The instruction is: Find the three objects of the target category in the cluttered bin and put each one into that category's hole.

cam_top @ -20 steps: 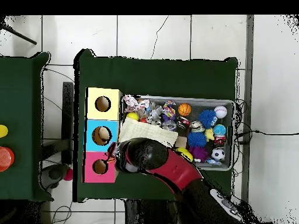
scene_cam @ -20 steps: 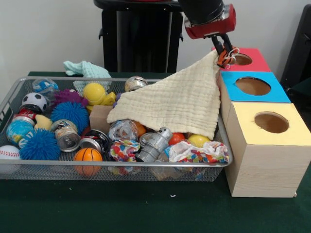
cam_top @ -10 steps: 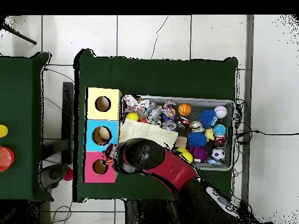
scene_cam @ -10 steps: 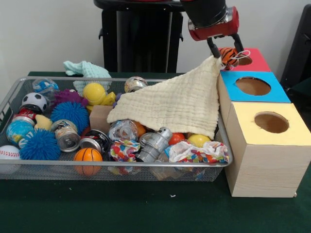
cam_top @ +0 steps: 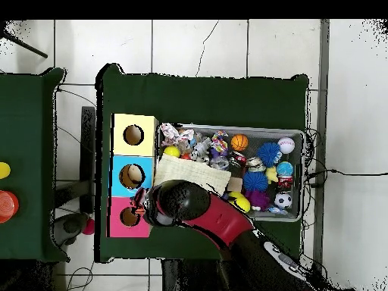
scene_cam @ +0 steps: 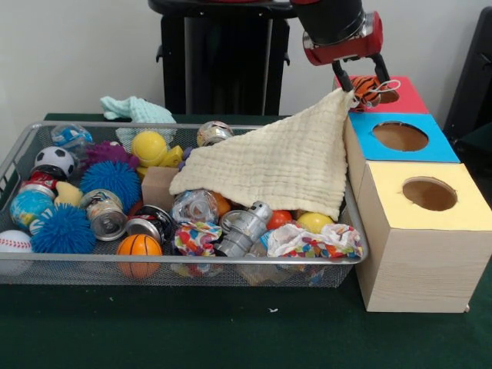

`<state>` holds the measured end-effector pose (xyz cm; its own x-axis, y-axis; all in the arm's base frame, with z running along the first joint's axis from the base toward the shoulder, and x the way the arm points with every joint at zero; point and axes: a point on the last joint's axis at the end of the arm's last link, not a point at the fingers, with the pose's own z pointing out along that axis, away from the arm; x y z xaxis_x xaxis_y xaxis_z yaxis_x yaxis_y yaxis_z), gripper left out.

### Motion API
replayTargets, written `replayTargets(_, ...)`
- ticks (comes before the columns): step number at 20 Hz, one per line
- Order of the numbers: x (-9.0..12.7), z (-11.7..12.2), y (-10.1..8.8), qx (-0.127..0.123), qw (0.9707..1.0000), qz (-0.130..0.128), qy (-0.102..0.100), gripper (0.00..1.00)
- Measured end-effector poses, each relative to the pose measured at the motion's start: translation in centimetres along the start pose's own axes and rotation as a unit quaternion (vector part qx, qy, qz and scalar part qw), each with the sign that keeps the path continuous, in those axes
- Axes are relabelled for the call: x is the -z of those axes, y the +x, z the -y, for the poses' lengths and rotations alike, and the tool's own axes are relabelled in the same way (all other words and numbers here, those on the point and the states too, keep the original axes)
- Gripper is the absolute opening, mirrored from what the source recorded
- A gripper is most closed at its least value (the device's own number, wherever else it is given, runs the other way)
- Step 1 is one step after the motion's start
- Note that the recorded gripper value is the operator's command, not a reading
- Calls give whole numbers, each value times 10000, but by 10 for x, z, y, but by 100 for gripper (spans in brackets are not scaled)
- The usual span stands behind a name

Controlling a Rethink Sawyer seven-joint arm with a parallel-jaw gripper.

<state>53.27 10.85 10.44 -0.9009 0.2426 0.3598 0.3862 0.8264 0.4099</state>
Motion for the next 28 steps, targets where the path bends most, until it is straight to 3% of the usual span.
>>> replayTargets(12, 0, -1, 0, 10, 10000, -14, -3, 100)
replayTargets(28, 31, -34, 16, 320, 9971, -683, -77, 100)
